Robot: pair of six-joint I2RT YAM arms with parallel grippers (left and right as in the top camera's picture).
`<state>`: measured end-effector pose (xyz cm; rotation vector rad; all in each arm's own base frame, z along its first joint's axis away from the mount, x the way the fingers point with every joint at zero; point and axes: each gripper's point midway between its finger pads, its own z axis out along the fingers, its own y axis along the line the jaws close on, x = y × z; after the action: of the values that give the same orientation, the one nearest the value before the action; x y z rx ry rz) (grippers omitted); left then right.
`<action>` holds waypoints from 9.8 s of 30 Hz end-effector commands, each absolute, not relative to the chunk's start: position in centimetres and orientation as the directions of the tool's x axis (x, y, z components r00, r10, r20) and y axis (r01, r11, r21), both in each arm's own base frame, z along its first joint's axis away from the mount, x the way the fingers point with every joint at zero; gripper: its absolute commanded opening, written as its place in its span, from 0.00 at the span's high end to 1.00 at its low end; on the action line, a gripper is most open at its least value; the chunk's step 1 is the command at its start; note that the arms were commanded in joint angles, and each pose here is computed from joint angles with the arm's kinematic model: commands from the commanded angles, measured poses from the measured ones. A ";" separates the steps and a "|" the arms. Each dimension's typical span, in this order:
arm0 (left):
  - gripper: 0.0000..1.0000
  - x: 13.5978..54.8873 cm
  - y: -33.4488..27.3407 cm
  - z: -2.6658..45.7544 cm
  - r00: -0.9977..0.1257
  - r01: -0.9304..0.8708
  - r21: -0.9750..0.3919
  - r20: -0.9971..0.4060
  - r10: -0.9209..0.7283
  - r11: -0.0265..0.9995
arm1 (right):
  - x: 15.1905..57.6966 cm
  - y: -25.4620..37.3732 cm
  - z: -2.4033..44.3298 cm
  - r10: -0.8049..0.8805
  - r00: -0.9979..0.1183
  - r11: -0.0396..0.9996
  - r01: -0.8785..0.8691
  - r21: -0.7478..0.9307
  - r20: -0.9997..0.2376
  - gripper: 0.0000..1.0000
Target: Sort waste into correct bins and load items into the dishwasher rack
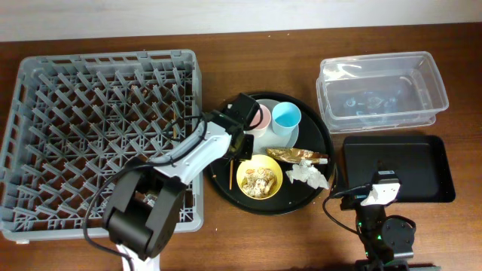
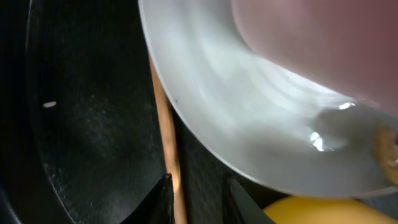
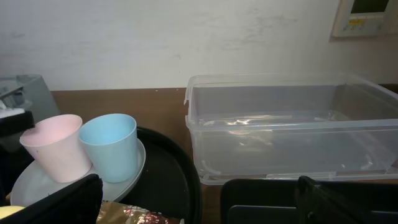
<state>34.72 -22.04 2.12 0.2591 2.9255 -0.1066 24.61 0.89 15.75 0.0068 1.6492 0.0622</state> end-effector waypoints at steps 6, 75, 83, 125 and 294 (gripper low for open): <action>0.80 35.6 -21.7 1.7 -0.959 0.161 -0.019 -0.238 0.152 0.987 | 24.6 0.9 15.4 0.038 -0.085 0.999 -0.032 0.040 -0.996 0.01; 0.99 35.8 -8.9 14.9 -0.923 -0.025 0.071 -0.384 0.004 0.997 | 24.6 0.9 15.4 0.038 -0.085 0.999 -0.032 0.040 -0.996 0.01; 0.99 36.3 -8.5 14.7 -0.915 -0.039 0.099 -0.403 0.004 0.994 | 24.6 0.9 15.4 0.038 -0.085 0.999 -0.032 0.040 -0.996 0.01; 0.64 36.1 -7.3 8.1 -0.898 0.016 0.180 -0.430 0.094 0.983 | 24.6 0.9 15.4 0.038 -0.085 0.999 -0.032 0.040 -0.996 0.01; 0.01 33.0 2.8 24.2 -0.604 -0.410 -0.143 -0.698 -0.386 0.901 | 26.9 8.8 1.2 0.024 -0.986 0.995 0.008 0.097 -0.166 0.49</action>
<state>32.90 2.74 23.90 -0.5491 2.2928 0.0512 27.03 8.89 1.37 0.0160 2.9748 0.1706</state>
